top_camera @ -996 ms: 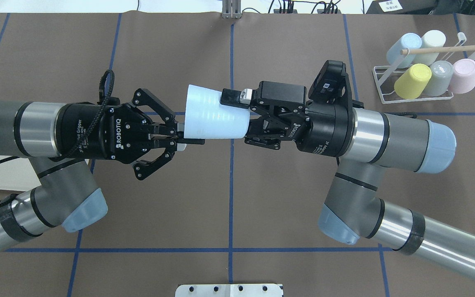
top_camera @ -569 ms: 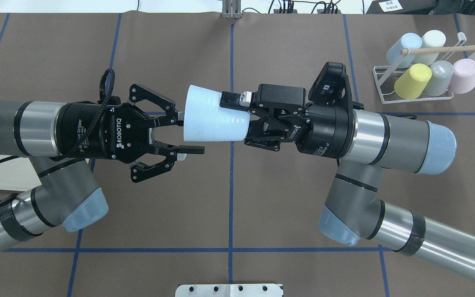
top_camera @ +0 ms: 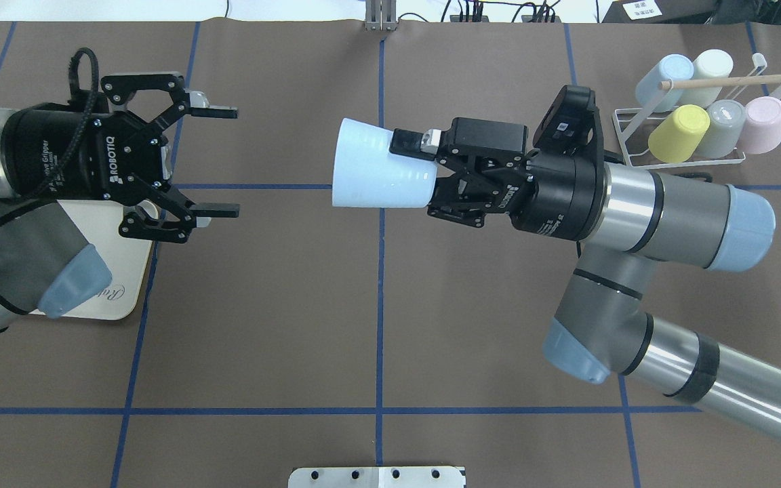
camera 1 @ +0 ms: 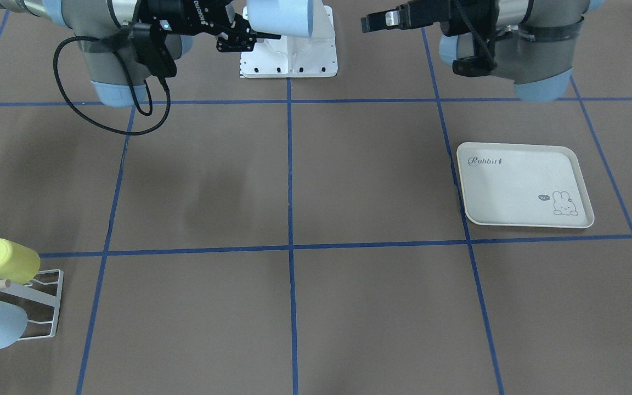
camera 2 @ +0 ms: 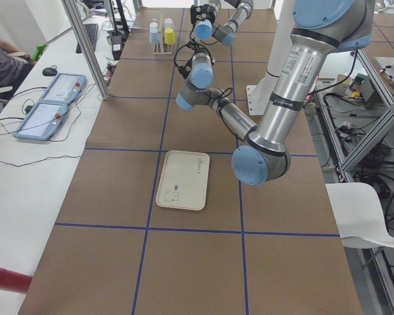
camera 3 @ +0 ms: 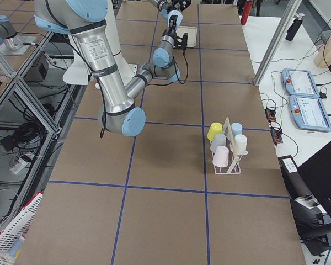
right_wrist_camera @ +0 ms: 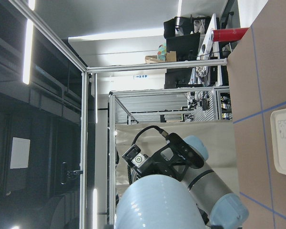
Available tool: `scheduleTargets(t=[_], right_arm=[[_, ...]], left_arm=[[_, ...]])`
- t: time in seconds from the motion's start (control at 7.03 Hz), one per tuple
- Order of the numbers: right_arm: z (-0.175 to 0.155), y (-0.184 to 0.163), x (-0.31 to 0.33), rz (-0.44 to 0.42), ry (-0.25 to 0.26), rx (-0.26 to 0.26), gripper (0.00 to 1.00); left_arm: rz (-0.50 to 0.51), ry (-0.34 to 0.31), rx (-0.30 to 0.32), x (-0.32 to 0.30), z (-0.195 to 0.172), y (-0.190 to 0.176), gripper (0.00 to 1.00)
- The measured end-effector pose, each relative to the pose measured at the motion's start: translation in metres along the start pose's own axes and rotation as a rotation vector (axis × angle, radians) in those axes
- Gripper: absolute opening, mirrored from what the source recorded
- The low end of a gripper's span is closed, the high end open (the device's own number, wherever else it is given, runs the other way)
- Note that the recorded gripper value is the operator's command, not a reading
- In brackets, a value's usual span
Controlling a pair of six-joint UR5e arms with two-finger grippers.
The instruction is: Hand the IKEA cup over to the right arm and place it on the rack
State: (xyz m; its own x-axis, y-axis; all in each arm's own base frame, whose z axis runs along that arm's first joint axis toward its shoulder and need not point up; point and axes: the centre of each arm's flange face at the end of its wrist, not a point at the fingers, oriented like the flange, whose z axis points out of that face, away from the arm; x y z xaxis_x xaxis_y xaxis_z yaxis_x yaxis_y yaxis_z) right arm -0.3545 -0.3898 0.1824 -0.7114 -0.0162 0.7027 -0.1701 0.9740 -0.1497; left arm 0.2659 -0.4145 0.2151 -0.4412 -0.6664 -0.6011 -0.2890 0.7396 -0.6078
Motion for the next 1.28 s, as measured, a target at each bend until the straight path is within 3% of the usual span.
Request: scheduleTargets(t=[0.28, 0.57, 1.0, 1.28], right_arm=[[-0.037, -0.077, 0.024, -0.183, 0.227, 0.04, 0.06], [-0.074, -0.148, 0.016, -0.364, 0.502, 0.028, 0.07], [-0.162, -0.236, -0.042, -0.52, 0.786, 0.052, 0.06], [-0.225, -0.281, -0.063, -0.636, 0.988, 0.014, 0.06]], left_arm=[[0.146, -0.124, 0.139, 0.014, -0.026, -0.027, 1.0], [0.346, -0.254, 0.304, 0.037, -0.058, -0.06, 1.0], [0.605, -0.472, 0.535, 0.047, -0.119, -0.117, 1.0], [0.746, -0.674, 0.697, 0.038, -0.152, -0.157, 1.0]])
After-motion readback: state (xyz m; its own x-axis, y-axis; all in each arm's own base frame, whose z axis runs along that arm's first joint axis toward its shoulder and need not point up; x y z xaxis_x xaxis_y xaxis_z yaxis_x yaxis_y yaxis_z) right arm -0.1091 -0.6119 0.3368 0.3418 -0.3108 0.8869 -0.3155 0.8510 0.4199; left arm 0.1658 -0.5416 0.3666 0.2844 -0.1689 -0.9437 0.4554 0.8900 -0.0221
